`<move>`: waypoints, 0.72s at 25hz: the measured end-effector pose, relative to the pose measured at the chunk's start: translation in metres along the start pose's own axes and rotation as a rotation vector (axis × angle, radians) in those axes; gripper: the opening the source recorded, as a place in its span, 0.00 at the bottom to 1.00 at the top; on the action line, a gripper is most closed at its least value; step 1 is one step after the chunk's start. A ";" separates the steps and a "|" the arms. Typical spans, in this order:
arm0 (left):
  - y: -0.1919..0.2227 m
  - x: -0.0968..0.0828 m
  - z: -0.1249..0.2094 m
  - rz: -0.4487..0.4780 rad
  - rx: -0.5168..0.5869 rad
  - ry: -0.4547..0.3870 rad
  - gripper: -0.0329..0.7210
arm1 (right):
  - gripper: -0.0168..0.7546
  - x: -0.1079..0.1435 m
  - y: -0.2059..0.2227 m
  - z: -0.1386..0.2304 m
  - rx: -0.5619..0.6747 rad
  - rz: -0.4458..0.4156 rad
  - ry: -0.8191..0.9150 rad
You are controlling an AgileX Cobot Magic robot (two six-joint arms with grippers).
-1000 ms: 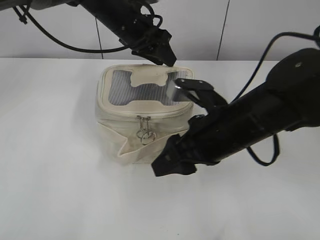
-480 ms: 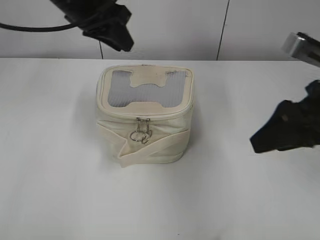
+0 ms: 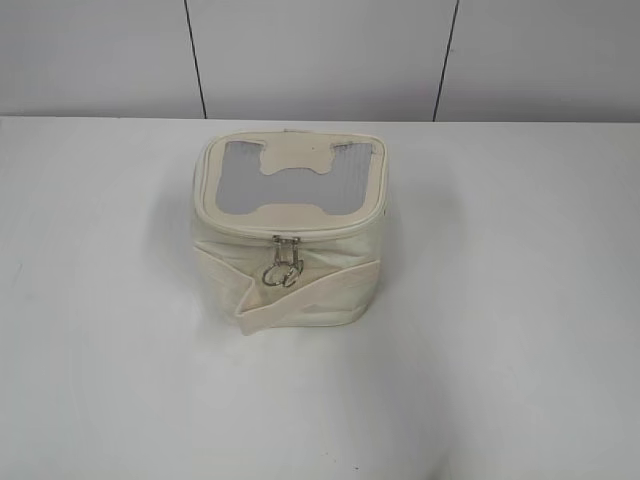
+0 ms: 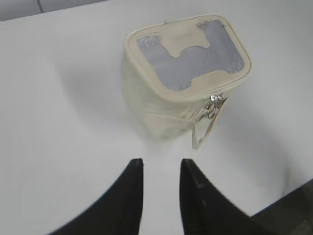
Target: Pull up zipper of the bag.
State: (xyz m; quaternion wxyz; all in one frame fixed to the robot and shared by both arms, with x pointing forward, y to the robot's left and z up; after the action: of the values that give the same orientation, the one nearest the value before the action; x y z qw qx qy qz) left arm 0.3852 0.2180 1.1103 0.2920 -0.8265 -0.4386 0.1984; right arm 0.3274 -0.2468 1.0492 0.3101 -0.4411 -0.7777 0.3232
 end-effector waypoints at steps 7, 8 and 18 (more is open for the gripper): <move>-0.081 -0.010 0.105 -0.088 -0.137 0.028 0.46 | 0.68 0.006 -0.041 0.053 -0.176 0.103 -0.021; -0.084 -0.011 0.117 -0.095 -0.153 0.033 0.51 | 0.70 0.006 -0.046 0.059 -0.217 0.127 -0.032; -0.082 -0.011 0.148 -0.108 -0.292 0.044 0.60 | 0.75 0.000 -0.056 0.083 -0.368 0.227 -0.080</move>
State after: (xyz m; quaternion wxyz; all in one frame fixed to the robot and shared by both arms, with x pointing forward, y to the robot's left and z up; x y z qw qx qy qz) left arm 0.2426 0.2907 1.0545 0.1882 -0.8395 -0.5001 0.0984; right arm 0.2360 -0.2883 1.0429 0.1546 -0.5619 -0.7806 0.2259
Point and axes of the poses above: a point on each arm's last joint axis where the gripper is mounted, y pointing out along that axis toward the gripper, x along the wrist's bending axis when the last joint is at zero, z = x × y, the point moved 2 cm from there along y, pointing out along that axis toward the gripper, and after that the axes turned 3 degrees about y, right-handed, at the moved point
